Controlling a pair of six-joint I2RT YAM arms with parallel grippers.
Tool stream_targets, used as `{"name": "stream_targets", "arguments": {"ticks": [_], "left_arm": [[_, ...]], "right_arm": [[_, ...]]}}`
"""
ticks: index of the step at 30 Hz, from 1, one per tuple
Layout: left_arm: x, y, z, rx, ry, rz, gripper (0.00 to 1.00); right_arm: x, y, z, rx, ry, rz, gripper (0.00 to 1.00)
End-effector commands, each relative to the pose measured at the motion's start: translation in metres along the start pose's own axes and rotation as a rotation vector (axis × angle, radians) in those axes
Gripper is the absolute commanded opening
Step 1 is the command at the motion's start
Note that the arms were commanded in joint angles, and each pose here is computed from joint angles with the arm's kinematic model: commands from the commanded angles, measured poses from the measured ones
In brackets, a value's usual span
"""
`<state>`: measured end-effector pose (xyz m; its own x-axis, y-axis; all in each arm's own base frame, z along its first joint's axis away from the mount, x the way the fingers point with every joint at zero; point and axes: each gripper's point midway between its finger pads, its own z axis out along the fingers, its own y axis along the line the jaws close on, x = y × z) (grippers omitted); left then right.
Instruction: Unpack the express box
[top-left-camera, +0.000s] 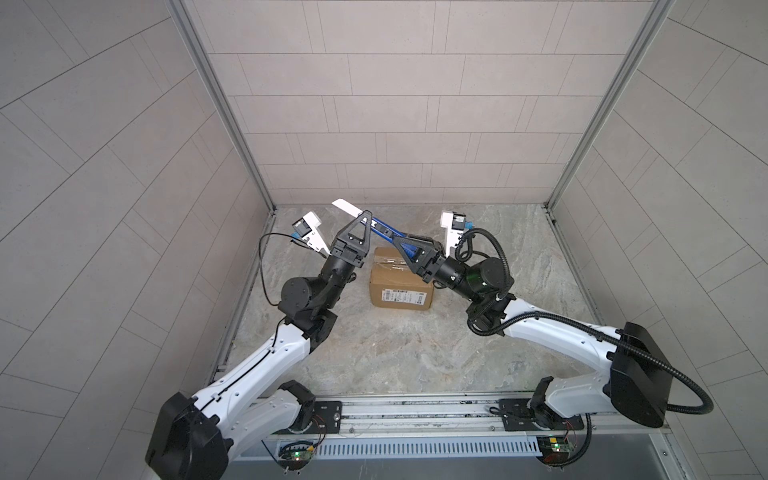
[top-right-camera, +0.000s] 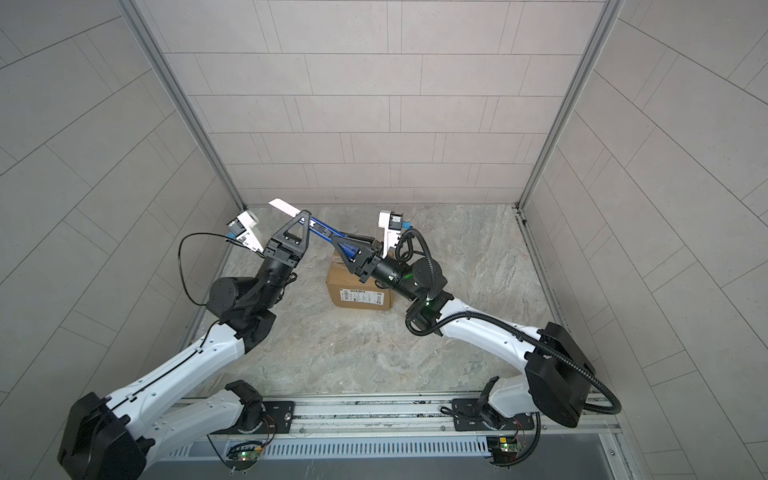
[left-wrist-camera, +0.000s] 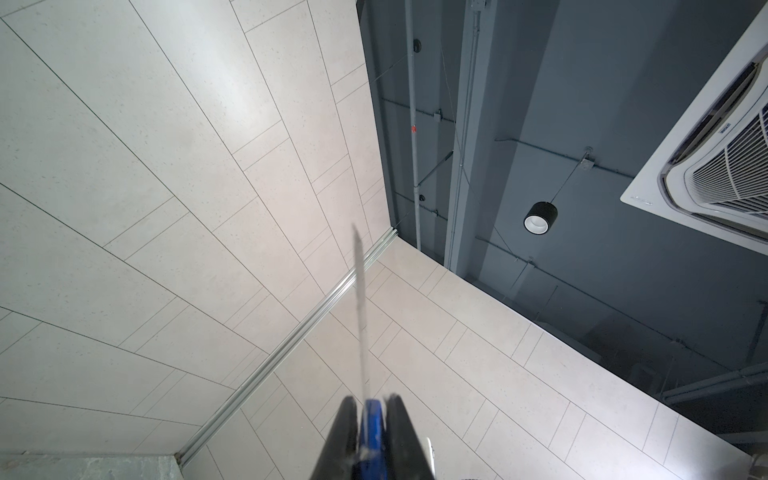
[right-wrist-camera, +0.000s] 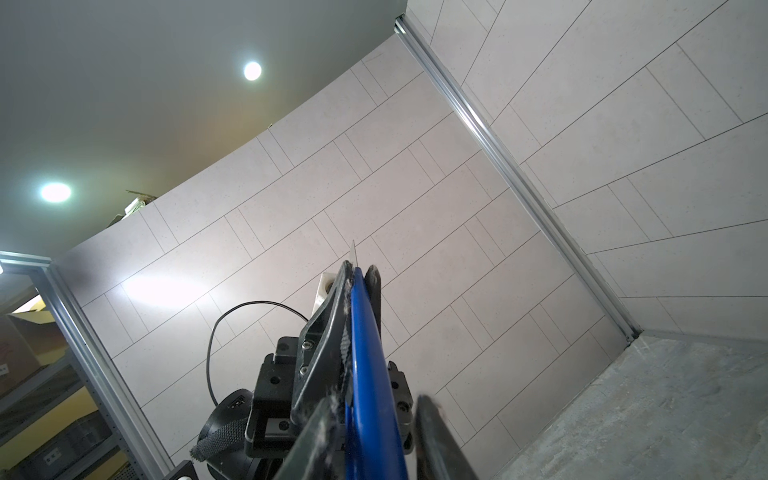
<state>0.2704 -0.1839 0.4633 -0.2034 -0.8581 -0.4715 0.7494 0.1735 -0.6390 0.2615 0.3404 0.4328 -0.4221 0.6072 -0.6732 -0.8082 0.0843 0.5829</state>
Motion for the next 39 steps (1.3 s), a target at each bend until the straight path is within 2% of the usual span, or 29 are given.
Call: {"name": "stream_targets", "arguments": {"ticks": [1,12,15,19,21,22,23,25,26,29,31,34,36,39], "left_arm": [[0.001,-0.018,0.004,0.072,0.029,-0.004,0.00],[0.002,-0.019,0.007,0.077,0.040,-0.001,0.00],[0.003,-0.019,0.008,0.075,0.043,-0.001,0.00],[0.004,-0.015,0.008,0.054,0.048,0.005,0.00],[0.003,-0.014,0.008,0.043,0.050,0.013,0.07],[0.003,-0.013,0.008,0.036,0.053,0.019,0.17],[0.003,-0.012,0.008,0.027,0.057,0.027,0.37],[0.004,-0.009,0.008,0.000,0.071,0.041,0.83],[0.005,-0.005,0.008,-0.028,0.080,0.049,0.98],[0.011,0.019,0.003,-0.174,0.128,0.091,1.00],[0.012,0.043,-0.008,-0.321,0.157,0.134,1.00],[0.008,0.086,-0.037,-0.570,0.195,0.186,1.00],[-0.004,0.107,-0.057,-0.656,0.172,0.189,1.00],[0.003,0.120,-0.081,-0.700,0.199,0.183,1.00]], "right_arm": [[-0.010,0.018,0.002,-0.062,-0.028,0.003,0.32],[-0.010,0.019,0.003,-0.064,-0.026,0.003,0.25],[-0.010,0.019,0.003,-0.065,-0.024,0.005,0.16],[-0.011,0.017,0.003,-0.053,-0.026,0.005,0.00],[-0.010,0.015,0.003,-0.040,-0.023,-0.003,0.00],[-0.010,0.013,0.003,-0.026,-0.020,-0.010,0.00],[-0.011,0.012,0.001,-0.012,-0.022,-0.021,0.00],[-0.016,0.008,-0.002,0.021,-0.030,-0.045,0.00],[-0.020,0.006,-0.005,0.043,-0.040,-0.057,0.00],[-0.040,-0.007,-0.020,0.151,-0.066,-0.123,0.00],[-0.057,-0.018,-0.037,0.257,-0.084,-0.188,0.00],[-0.073,-0.040,-0.068,0.493,-0.050,-0.351,0.00],[-0.080,-0.055,-0.093,0.669,-0.002,-0.457,0.00],[-0.083,-0.077,-0.123,0.859,0.080,-0.571,0.00]]}}
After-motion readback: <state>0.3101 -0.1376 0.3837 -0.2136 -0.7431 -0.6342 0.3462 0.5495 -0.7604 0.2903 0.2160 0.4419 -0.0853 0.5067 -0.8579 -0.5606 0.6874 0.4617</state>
